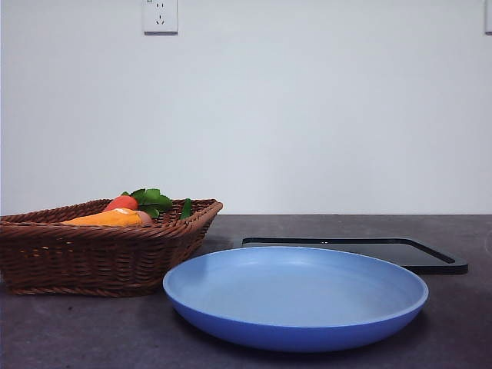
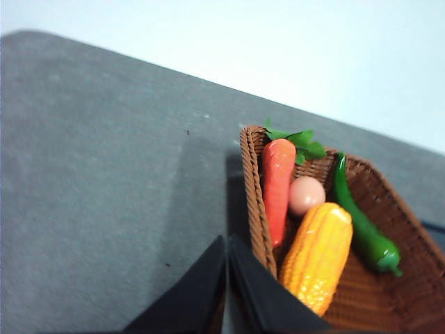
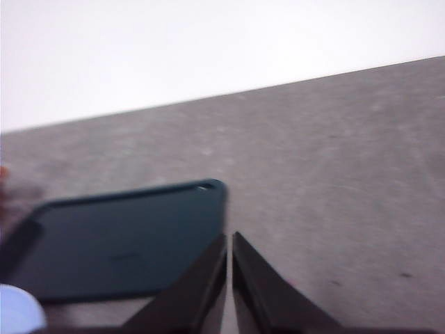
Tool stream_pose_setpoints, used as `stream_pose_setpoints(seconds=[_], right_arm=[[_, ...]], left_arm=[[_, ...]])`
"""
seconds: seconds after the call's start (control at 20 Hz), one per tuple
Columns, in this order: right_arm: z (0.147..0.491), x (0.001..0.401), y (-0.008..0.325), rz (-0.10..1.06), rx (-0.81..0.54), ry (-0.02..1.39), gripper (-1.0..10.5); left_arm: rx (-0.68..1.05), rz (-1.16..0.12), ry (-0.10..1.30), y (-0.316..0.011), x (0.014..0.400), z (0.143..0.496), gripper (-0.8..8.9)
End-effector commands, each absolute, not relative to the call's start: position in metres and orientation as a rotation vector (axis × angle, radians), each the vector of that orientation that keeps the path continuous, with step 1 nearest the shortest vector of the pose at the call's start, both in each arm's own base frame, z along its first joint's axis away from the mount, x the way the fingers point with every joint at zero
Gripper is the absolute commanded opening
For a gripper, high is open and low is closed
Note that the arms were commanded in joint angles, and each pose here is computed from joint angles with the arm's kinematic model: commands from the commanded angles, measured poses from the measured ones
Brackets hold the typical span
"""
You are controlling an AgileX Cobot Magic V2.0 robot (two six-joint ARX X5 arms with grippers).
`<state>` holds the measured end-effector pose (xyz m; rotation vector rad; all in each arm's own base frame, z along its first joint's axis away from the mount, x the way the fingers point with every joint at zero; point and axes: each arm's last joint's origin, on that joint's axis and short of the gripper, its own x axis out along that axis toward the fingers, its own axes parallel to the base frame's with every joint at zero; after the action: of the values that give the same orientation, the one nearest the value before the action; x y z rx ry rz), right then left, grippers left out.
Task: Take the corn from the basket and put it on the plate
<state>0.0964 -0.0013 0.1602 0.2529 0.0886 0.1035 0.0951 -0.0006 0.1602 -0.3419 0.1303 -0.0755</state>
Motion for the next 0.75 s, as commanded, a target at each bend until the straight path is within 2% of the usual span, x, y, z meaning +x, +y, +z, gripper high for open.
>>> stream_pose_setpoints(seconds=[0.05,0.45,0.6,0.75], right_arm=[[0.167,0.096,-0.001,0.11,0.366,0.062,0.0],[0.207,0.087,0.0,0.116,0.381,0.021,0.0],[0.224,0.085,0.0,0.115,0.377,0.049,0.0],[0.24,0.087,0.001,0.161,0.35,0.107,0.0]], left_arm=[[-0.442,-0.083,0.116,-0.001,0.094,0.166,0.07],[-0.473,-0.134,0.141,-0.003,0.087,0.204,0.07],[-0.468,-0.176,0.177,-0.004,0.087,0.22,0.07],[-0.441,-0.232,0.229,-0.006,0.09,0.238,0.07]])
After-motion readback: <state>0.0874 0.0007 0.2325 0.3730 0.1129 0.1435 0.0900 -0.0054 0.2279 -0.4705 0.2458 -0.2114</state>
